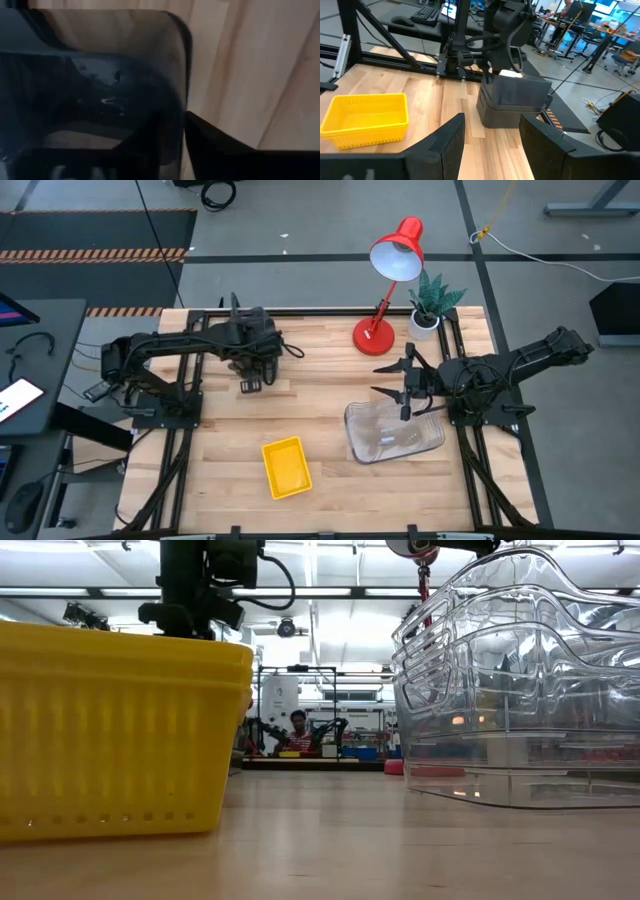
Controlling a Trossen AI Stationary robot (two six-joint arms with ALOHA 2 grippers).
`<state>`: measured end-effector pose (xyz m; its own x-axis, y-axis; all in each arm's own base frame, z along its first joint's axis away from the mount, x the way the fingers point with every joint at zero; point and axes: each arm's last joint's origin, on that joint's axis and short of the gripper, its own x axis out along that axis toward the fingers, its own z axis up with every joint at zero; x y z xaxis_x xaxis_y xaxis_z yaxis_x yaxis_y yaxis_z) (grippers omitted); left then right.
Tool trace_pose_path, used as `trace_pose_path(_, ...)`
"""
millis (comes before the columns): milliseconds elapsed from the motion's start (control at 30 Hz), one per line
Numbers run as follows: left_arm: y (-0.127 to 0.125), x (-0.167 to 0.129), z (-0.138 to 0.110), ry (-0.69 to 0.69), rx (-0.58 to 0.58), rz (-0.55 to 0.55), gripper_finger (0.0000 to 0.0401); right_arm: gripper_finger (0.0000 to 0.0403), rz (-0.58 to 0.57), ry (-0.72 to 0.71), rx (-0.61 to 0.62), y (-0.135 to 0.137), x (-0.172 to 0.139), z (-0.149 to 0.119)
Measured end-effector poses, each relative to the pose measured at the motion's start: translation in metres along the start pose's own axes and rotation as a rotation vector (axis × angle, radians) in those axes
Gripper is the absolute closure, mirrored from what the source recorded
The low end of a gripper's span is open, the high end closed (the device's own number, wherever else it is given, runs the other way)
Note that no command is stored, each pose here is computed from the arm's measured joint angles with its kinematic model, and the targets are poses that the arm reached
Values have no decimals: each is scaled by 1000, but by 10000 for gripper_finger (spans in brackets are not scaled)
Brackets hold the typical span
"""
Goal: Stack baskets by color
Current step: Stack the left black bin on top of the right black bin, then return to Home Position
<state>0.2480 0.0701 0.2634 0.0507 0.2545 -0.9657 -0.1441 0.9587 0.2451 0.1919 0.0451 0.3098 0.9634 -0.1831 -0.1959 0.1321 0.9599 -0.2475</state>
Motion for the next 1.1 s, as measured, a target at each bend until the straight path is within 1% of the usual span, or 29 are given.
trace_pose_path(100,0,0,0,7,3,21,371,210,6,-2,0,0,0,0)
trace_pose_path(167,0,0,-3,25,10,20,391,210,6,-3,1,0,0,0)
trace_pose_path(433,-3,-2,-11,106,10,35,396,210,5,-7,3,0,0,1)
trace_pose_path(700,-5,-1,-11,111,7,-61,396,210,4,-7,3,0,0,1)
trace_pose_path(767,-5,-1,-11,109,25,-63,387,210,4,-7,3,0,0,1)
trace_pose_path(833,-6,-1,-10,102,36,-55,365,210,4,-7,3,0,0,1)
trace_pose_path(1033,-6,-2,-9,98,52,-39,267,210,5,-7,3,0,0,1)
trace_pose_path(1100,-5,-7,-9,98,41,-37,236,210,5,-7,3,0,0,1)
